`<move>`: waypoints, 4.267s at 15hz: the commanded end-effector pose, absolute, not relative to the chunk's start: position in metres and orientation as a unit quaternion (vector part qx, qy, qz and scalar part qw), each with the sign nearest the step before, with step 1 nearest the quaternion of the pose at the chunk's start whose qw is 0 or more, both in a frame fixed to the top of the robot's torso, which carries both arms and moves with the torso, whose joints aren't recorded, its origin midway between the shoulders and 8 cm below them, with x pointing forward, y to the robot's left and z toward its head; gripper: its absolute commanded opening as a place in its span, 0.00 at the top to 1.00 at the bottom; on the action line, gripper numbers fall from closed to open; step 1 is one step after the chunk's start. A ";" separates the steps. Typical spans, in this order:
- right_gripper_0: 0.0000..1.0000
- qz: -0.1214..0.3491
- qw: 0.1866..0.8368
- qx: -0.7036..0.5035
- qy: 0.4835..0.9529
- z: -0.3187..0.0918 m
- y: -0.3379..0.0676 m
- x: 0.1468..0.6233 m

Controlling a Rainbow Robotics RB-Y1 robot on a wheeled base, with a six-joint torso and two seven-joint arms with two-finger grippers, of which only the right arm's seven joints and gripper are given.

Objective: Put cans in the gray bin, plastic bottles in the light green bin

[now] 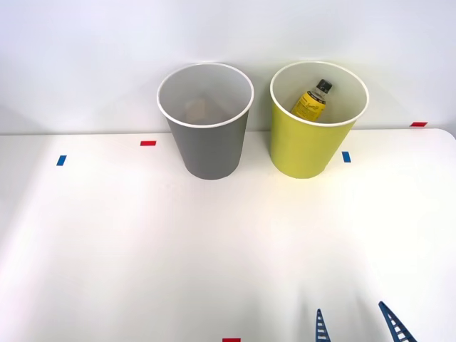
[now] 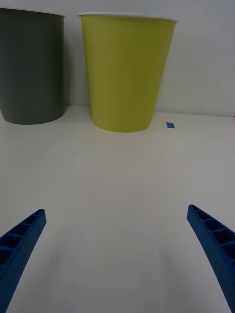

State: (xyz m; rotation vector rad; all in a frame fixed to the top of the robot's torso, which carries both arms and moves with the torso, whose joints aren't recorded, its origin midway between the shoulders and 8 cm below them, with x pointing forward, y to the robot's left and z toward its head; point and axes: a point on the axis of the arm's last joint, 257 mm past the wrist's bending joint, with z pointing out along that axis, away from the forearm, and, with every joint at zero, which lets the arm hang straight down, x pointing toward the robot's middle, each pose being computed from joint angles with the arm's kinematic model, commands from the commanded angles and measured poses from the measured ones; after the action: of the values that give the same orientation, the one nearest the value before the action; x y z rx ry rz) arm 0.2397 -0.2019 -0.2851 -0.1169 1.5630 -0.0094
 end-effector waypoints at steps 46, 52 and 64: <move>0.00 -0.004 0.708 -0.053 0.704 -0.285 -0.202 0.240; 0.00 -0.004 0.708 -0.053 0.704 -0.285 -0.202 0.240; 0.00 -0.004 0.708 -0.053 0.704 -0.285 -0.202 0.240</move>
State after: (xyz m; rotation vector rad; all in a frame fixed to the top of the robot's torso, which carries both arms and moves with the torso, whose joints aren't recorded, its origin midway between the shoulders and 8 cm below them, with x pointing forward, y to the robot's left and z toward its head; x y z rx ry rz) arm 0.2397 -0.2019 -0.2851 -0.1168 1.5629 -0.0094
